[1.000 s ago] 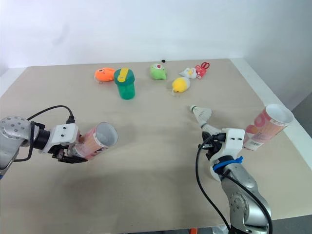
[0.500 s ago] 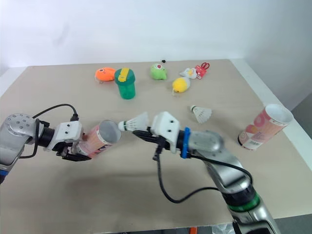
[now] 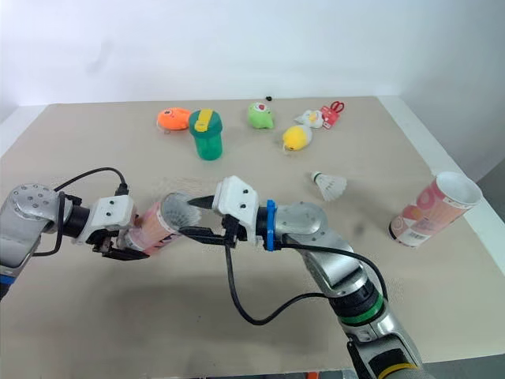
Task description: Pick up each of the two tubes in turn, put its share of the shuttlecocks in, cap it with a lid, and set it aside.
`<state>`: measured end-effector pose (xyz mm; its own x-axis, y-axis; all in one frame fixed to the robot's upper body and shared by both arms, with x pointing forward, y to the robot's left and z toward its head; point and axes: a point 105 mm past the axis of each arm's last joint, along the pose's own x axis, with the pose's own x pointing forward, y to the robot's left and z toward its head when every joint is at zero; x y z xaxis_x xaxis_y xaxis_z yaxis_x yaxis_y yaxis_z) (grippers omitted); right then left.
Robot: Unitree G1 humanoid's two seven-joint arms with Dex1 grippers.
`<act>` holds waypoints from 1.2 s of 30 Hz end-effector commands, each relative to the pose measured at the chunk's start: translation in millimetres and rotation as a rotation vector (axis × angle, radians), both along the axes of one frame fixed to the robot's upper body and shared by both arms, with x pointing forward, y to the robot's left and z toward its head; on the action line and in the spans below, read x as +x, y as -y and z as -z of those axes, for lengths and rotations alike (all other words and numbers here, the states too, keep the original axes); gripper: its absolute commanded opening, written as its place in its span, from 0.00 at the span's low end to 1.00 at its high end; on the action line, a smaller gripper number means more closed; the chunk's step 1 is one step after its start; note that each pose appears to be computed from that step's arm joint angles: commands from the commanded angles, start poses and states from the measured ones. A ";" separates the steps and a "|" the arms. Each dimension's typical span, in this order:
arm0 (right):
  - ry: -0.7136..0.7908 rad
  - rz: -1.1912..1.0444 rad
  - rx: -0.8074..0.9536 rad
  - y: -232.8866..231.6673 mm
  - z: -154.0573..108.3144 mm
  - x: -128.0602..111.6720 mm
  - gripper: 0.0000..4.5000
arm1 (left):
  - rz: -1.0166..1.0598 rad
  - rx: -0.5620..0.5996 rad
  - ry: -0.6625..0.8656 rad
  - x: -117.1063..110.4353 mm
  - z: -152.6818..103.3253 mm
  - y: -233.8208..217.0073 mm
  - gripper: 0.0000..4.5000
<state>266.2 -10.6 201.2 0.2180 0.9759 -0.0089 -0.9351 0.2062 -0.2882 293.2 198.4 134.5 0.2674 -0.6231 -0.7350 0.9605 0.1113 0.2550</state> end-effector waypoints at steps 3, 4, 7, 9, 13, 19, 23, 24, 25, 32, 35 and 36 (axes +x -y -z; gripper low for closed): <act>0.079 0.455 0.118 62.3 -8.8 38.5 0.99 | 0.005 -0.002 -0.039 -4.3 11.5 3.7 0.70; 0.089 0.511 0.101 69.7 -4.2 43.6 0.99 | 0.005 -0.002 -0.039 -4.2 11.5 3.6 0.70; 0.111 0.889 0.087 123.0 15.5 74.1 0.99 | 0.004 -0.003 -0.036 -3.0 11.5 3.9 0.70; 0.112 1.076 0.099 149.0 24.7 83.7 0.99 | 0.005 -0.004 -0.035 -2.3 11.7 4.4 0.70; 0.081 1.332 0.124 182.1 46.7 92.0 0.99 | 0.009 -0.006 -0.032 -1.1 11.6 5.8 0.70; -0.013 1.488 0.196 199.9 62.4 99.8 0.99 | 0.006 -0.006 -0.029 -1.1 11.0 4.7 0.70; -0.109 1.429 0.219 186.1 74.5 108.7 0.99 | 0.002 -0.007 -0.027 -2.1 10.6 3.9 0.70; -0.122 1.417 0.222 183.3 75.9 110.6 0.99 | 0.001 -0.007 -0.027 -2.2 10.6 3.8 0.70; -0.140 1.401 0.226 178.9 77.3 113.9 0.99 | 0.000 -0.007 -0.025 -2.0 10.5 3.8 0.70; -0.156 1.380 0.250 173.1 71.8 132.0 0.57 | -0.002 -0.011 -0.017 -1.5 9.4 4.4 0.70; -0.150 1.386 0.244 176.2 72.2 134.4 0.26 | -0.003 -0.011 -0.017 -2.1 9.7 4.2 0.70; -0.146 1.385 0.237 177.2 72.7 134.5 0.14 | -0.005 -0.012 -0.017 -2.3 9.8 4.1 0.70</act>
